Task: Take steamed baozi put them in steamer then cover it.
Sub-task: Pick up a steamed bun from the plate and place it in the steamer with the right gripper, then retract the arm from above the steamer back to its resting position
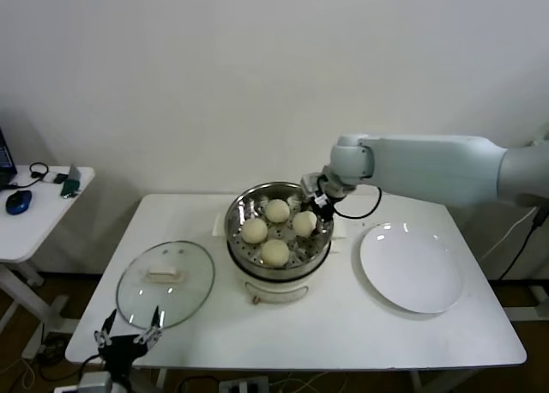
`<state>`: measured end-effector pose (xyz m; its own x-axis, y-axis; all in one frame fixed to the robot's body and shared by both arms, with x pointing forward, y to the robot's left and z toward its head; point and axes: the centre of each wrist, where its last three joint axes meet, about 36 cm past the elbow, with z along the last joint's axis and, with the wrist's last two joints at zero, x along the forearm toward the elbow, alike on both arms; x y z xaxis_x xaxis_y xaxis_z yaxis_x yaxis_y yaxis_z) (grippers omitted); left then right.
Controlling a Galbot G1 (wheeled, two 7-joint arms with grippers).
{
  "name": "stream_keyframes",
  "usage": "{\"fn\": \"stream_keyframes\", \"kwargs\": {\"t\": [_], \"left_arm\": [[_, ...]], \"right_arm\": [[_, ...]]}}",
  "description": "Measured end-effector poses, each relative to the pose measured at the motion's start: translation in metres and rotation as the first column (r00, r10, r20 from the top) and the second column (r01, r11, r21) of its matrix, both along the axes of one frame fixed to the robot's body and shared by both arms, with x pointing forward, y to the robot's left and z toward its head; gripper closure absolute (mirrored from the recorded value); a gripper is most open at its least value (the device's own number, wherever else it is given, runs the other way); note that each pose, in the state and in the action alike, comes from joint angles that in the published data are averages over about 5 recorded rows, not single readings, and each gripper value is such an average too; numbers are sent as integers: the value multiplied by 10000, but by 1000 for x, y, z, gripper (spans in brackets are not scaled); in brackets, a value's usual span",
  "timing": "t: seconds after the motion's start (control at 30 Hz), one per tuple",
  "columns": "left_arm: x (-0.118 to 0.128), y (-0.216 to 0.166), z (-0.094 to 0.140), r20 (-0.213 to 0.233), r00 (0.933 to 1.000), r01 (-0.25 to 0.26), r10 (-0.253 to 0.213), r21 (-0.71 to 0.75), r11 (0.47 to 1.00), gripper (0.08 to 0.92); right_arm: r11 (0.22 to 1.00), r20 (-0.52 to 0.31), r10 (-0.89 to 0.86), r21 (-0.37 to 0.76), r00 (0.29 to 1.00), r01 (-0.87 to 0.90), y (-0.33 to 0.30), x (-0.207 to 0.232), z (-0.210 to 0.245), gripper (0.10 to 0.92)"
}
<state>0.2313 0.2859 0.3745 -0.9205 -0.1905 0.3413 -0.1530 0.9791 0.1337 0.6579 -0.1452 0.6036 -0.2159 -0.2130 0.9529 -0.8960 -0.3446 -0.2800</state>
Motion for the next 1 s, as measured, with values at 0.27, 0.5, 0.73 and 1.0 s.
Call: {"fn": "stream_keyframes", "kwargs": {"t": [0.27, 0.5, 0.73, 1.0], "left_arm": [[3, -1, -1, 29, 10000, 10, -10, -41, 10000, 177], [3, -1, 0, 47, 10000, 0, 0, -62, 10000, 177], [3, -1, 1, 18, 10000, 9, -9, -138, 9999, 177], [7, 0, 4, 104, 9999, 35, -34, -112, 9999, 177]], "right_arm": [[9998, 93, 105, -163, 9999, -104, 10, 1, -11, 280], [9999, 80, 129, -75, 9999, -128, 15, 2, -8, 204], [9970, -256, -209, 734, 9995, 227, 1, 8, 29, 199], [9159, -574, -1595, 3638, 9855, 1694, -34, 3, 62, 200]]}}
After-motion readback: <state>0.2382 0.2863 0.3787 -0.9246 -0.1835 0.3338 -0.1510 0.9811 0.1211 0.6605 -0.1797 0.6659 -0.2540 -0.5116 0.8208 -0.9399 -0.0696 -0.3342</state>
